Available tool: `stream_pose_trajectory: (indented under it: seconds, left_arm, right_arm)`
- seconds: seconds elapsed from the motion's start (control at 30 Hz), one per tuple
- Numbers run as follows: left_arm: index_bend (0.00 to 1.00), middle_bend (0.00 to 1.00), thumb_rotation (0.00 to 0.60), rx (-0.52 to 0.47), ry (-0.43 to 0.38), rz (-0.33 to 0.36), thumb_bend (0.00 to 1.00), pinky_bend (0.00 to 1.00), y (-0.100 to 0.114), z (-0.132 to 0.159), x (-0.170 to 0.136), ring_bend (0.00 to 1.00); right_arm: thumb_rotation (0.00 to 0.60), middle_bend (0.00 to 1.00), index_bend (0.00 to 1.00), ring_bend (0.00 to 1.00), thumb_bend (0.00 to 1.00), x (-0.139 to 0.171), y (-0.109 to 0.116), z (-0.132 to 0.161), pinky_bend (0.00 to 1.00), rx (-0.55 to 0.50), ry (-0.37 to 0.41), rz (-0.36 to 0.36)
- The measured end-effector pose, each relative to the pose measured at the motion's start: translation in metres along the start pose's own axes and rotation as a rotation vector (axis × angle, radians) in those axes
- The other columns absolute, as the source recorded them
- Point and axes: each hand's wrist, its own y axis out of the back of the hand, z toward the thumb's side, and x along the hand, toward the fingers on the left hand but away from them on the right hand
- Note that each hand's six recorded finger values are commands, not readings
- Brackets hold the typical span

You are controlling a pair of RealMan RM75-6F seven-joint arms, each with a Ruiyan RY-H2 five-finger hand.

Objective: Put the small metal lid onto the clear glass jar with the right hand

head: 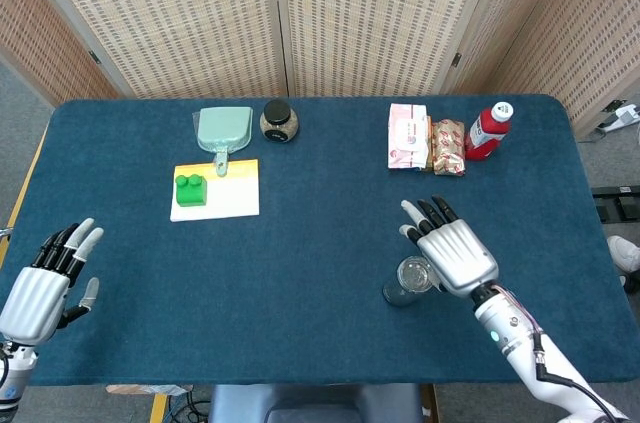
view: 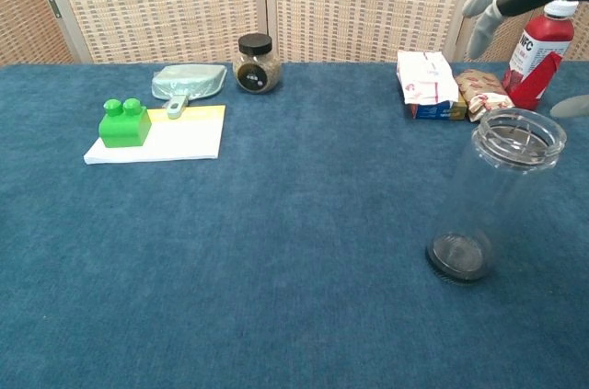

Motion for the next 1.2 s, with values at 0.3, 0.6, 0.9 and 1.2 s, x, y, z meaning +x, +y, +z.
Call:
stream_pose_trajectory:
  seconds: [0.3, 0.6, 0.9, 1.2]
  left_arm:
    - [0.00, 0.00, 0.600, 0.016, 0.003, -0.020, 0.50, 0.10, -0.008, 0.001, 0.003, 0.00]
    - [0.00, 0.00, 0.600, 0.023, 0.003, -0.022, 0.49, 0.10, -0.010, 0.002, 0.005, 0.00]
    - [0.00, 0.00, 0.600, 0.018, -0.003, -0.020, 0.49, 0.10, -0.010, 0.004, 0.004, 0.00]
    - [0.00, 0.00, 0.600, 0.012, 0.001, -0.012, 0.50, 0.10, -0.006, 0.002, 0.004, 0.00]
  right_arm:
    - [0.600, 0.00, 0.24, 0.00, 0.24, 0.028, 0.013, -0.011, 0.00, -0.057, 0.058, -0.045]
    - [0.600, 0.00, 0.24, 0.00, 0.23, 0.070, 0.003, -0.013, 0.00, -0.055, 0.124, -0.003]
    - [0.600, 0.00, 0.24, 0.00, 0.23, 0.080, -0.020, -0.015, 0.00, -0.056, 0.100, 0.072]
    - [0.600, 0.00, 0.24, 0.00, 0.23, 0.065, -0.030, -0.013, 0.00, -0.059, 0.079, 0.112]
